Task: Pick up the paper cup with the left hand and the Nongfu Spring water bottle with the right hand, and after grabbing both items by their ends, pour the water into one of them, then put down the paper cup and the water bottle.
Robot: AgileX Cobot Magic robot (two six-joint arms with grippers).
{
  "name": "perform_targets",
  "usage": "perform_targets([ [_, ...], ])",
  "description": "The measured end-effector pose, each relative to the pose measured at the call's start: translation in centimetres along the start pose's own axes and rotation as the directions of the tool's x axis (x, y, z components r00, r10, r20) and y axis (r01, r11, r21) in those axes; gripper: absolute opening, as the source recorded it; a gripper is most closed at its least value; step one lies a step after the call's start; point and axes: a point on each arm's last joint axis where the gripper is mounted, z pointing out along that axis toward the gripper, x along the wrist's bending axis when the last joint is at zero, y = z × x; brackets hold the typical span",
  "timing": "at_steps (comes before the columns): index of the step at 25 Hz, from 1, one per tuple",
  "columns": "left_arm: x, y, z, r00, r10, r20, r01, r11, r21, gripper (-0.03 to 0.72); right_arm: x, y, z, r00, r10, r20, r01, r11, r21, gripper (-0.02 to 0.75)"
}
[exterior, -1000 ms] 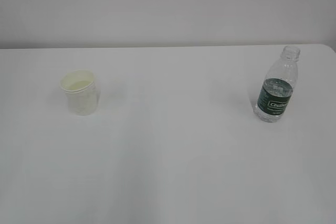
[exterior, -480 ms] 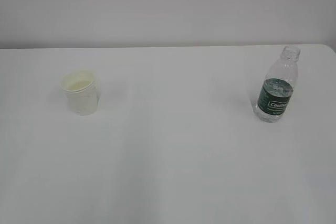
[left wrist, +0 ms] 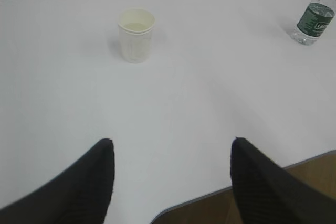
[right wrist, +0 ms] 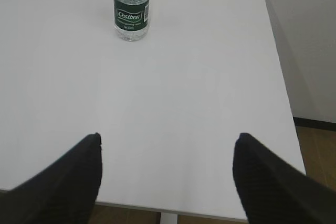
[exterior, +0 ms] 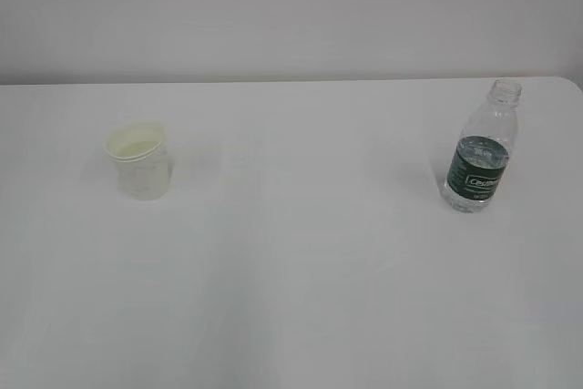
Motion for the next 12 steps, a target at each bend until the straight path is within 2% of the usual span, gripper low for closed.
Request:
perform_targets([
  [12,0.23,-0.75,-0.04,1.0,0.008,-0.025,-0.006,0.997,0.083,0.485,0.0,0.02,0.0,1.0,0.0,0.0,0.0,1.0,-0.002,0.59],
])
